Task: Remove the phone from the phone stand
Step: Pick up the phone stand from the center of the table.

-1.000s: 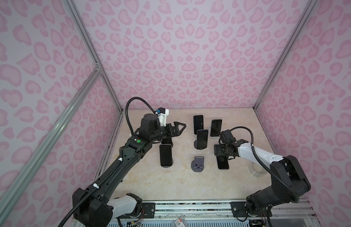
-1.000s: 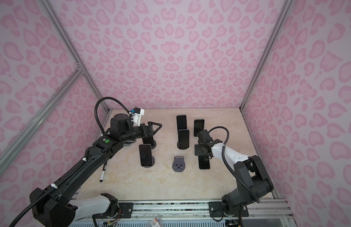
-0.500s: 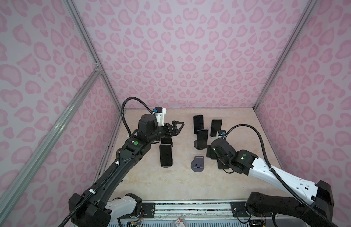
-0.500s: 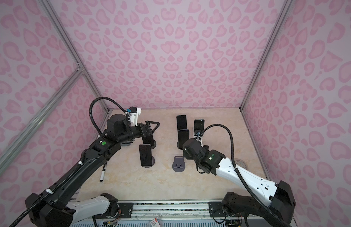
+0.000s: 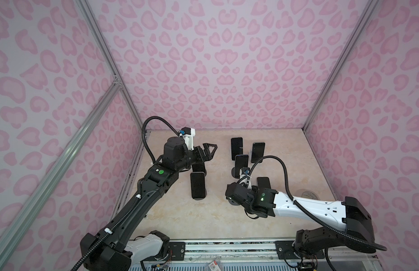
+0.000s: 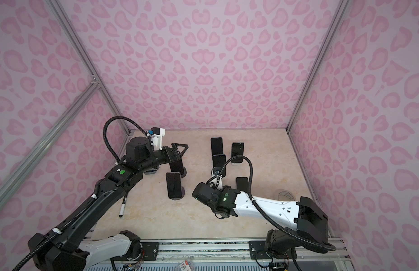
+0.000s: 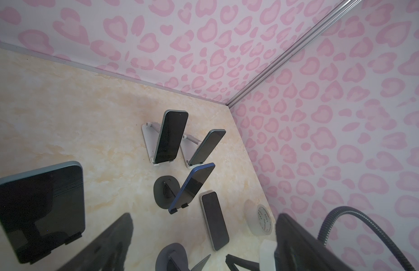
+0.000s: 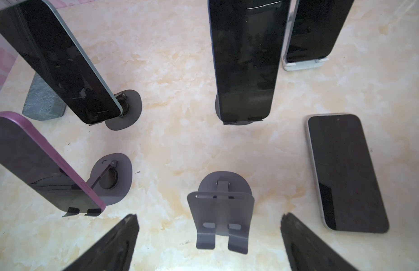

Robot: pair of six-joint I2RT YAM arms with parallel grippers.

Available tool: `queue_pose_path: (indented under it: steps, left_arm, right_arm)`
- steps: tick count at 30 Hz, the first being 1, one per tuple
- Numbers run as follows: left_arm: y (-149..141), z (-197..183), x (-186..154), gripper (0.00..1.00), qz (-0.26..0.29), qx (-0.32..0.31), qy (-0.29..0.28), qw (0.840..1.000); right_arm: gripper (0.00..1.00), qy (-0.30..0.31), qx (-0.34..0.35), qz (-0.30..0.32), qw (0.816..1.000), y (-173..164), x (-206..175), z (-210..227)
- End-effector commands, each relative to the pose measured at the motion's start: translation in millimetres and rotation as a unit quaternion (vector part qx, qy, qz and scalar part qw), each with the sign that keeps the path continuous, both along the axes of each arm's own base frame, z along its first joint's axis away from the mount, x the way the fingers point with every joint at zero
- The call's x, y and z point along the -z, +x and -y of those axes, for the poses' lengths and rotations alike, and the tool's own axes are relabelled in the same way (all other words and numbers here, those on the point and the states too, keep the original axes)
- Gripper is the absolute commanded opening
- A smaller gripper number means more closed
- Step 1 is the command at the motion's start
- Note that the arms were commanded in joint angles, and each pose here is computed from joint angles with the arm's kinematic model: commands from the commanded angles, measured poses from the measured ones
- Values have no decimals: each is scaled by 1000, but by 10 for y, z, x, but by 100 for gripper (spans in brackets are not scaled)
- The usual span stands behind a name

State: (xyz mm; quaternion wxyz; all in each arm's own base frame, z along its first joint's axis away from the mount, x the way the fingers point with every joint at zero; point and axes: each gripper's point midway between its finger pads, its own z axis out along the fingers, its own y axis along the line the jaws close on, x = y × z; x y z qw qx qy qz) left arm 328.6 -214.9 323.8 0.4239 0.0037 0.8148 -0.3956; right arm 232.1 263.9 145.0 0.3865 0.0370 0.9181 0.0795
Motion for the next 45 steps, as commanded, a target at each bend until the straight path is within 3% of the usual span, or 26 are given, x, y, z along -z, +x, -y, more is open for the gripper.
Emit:
queue_pose_path:
  steps: [1,5,10,23,37,45]
  left_arm:
    - [-19,15,-35,98,3,5,-8,1000]
    - [-24,43,-38,97,1,13,-11,1000]
    - [-10,34,-25,97,4,10,-7,1000]
    - [4,61,7,97,2,17,-2,1000]
    - [2,61,-11,97,7,19,0,1000]
    - [25,-69,-40,98,24,-12,18,999]
  right_arm:
    - [96,-13,25,8,1000,45,88,51]
    - [93,-43,38,7,998,90,263,100]
    - [83,-61,32,-10,998,171,431,83]
    - [64,-92,-19,-23,995,206,524,33]
    - [59,-85,-89,22,992,211,65,-235]
    - [59,-98,-93,80,988,673,-375,-537]
